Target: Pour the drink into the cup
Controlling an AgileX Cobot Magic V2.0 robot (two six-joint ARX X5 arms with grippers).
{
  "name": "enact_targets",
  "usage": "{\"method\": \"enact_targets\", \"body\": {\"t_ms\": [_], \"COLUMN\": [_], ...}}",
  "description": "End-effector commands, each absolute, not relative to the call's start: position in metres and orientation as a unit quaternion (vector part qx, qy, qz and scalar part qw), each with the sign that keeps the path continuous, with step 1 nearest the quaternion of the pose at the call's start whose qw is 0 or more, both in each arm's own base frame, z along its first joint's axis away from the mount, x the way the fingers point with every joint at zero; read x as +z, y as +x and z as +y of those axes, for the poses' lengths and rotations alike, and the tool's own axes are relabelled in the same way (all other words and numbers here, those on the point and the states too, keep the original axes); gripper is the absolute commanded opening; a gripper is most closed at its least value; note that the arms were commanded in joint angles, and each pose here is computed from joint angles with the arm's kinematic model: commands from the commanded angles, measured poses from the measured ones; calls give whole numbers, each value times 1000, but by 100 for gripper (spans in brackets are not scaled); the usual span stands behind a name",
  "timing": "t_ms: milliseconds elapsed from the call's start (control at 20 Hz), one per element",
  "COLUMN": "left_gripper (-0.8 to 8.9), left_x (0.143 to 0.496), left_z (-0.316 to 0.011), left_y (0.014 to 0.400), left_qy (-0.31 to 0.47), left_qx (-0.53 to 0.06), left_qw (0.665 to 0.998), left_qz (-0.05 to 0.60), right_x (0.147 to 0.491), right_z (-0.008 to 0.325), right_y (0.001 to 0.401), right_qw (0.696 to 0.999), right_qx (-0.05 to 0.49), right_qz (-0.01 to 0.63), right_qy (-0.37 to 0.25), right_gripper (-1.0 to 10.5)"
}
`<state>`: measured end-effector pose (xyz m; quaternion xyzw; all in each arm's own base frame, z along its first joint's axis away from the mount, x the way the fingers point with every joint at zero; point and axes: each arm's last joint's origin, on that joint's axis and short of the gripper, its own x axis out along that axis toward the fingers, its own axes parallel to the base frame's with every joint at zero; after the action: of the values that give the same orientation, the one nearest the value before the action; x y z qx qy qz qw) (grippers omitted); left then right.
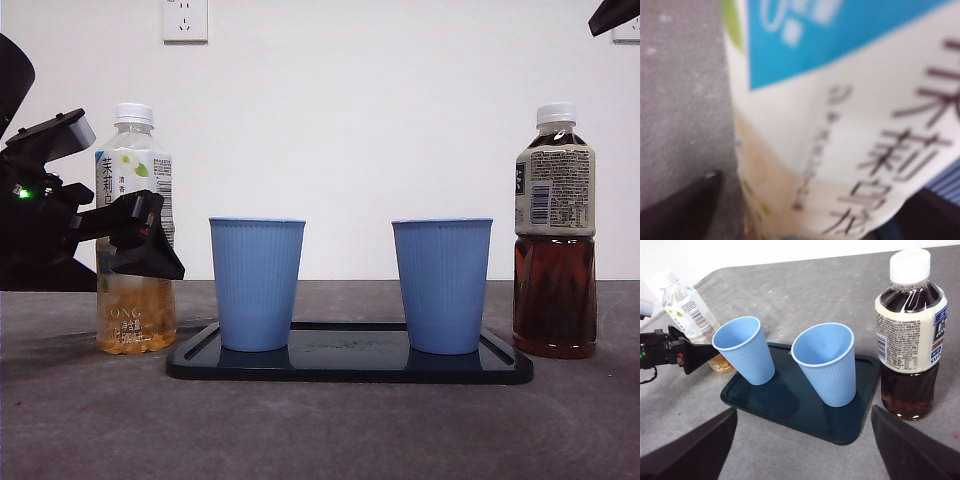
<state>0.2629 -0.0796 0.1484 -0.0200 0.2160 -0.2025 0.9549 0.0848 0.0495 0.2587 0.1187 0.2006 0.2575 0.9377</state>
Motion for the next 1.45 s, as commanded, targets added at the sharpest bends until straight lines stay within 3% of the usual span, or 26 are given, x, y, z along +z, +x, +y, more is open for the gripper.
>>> {"method": "enact_targets", "body": {"t_ms": [50,350,600,1000,1450], "left_gripper": [321,206,206,207,207], "left_x": [145,148,171,243,308], "left_z": [-81,-81,-78,-69,-81], "left_y": [264,263,255,244,235], "left_qy": [-17,-4,28,207,438], "left_qx": [-203,-207,-208,-163,-127], "left_qw": [955,956,958,930,840], "left_qz": [217,210,197,257,292], "right_x": [264,264,264,264,258], "right_z": [50,49,49,49,49], "right_y": [84,84,84,84,82], "right_qw": [938,939,940,941,934], "right_qx": [262,259,260,262,274], "right_qz": [192,190,189,190,215], "right_qy": [123,120,115,104,81], "right_gripper": [425,425,425,425,425]}}
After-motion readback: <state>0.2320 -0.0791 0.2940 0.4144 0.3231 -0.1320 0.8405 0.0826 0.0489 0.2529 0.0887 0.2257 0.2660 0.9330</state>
